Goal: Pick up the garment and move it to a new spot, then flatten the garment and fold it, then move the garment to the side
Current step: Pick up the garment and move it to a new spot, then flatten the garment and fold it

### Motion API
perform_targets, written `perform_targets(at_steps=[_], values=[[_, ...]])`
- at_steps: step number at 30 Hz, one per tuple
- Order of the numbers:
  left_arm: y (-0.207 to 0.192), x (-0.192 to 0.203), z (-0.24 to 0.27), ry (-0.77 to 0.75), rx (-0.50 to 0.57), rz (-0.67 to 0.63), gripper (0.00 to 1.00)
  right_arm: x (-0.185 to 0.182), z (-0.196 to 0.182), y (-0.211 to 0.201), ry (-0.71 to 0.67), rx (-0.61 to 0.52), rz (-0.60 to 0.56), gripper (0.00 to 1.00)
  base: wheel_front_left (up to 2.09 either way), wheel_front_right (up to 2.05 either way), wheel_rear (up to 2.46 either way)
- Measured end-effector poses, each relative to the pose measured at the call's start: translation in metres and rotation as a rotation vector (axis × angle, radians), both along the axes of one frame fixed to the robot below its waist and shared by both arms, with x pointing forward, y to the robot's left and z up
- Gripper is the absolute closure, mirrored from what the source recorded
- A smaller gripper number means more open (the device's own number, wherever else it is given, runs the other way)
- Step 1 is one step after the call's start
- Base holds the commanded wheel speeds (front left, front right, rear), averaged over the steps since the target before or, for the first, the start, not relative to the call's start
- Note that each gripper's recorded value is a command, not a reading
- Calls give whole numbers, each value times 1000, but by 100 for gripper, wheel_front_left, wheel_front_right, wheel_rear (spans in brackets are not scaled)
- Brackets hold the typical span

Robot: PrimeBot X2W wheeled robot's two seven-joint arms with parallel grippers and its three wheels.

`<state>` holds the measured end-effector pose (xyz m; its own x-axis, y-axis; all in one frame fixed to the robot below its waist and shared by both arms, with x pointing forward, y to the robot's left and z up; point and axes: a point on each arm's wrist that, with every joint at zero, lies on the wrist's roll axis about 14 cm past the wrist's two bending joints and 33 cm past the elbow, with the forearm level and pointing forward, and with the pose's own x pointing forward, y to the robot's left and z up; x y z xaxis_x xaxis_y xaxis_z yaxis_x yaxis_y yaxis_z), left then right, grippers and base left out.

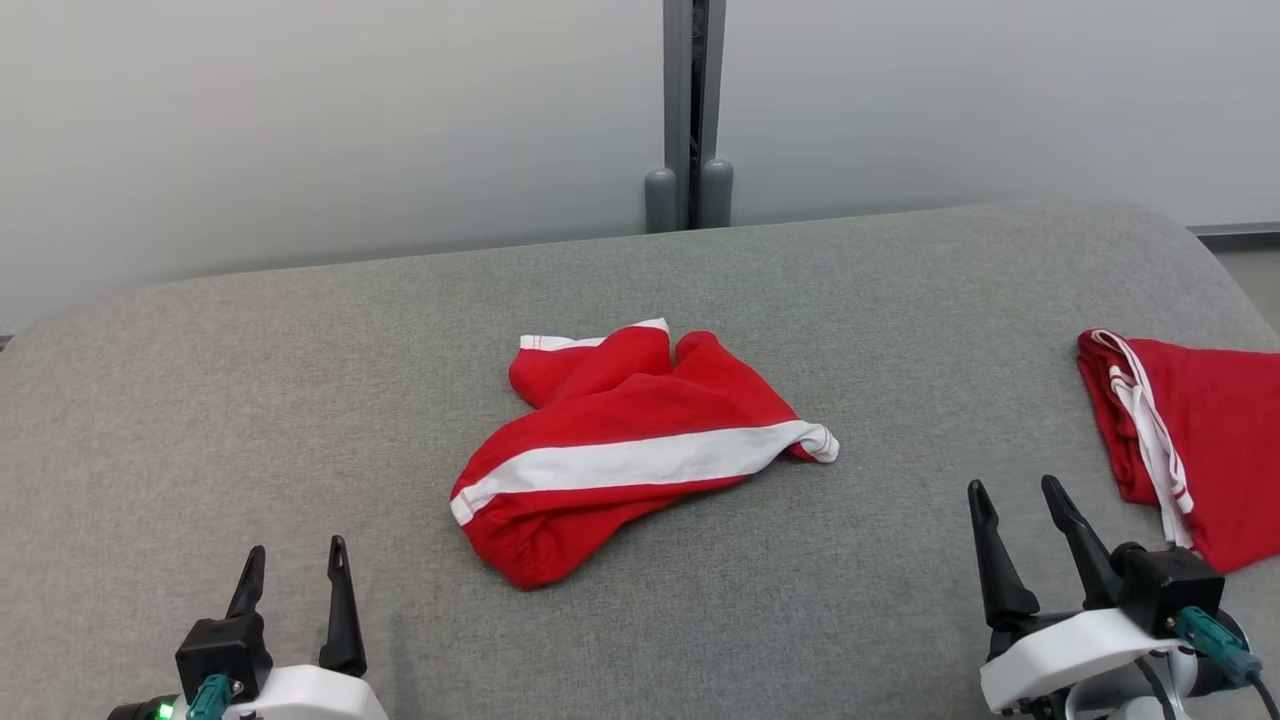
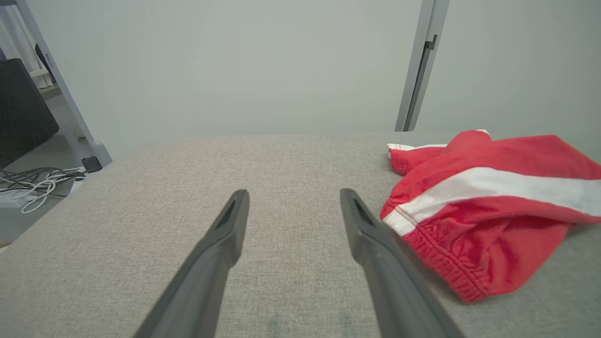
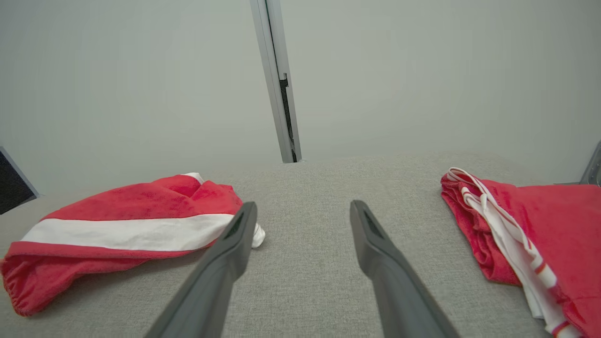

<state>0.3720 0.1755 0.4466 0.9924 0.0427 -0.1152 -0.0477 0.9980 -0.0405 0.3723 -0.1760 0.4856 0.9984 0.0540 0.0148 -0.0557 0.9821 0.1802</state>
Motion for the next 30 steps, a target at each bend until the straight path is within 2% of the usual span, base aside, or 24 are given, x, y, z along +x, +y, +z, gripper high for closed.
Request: perform_targets(at_steps=[6,9,13,19,30], values=[[7,-4,0,-2,-51,14,0,3,-5,9,16,5,26,0,0,0,0],[7,-2,-5,7,-158,22,0,4,-11,12,34,10,33,0,0,0,0],[-13,6,-12,27,-289,-33,0,8,-19,11,58,9,33,0,0,0,0],[-28,21,-31,86,-439,-45,0,17,-29,7,86,7,21,0,0,0,0],[-80,44,-54,187,-660,-111,0,30,-43,-1,120,-1,3,0,0,0,0]])
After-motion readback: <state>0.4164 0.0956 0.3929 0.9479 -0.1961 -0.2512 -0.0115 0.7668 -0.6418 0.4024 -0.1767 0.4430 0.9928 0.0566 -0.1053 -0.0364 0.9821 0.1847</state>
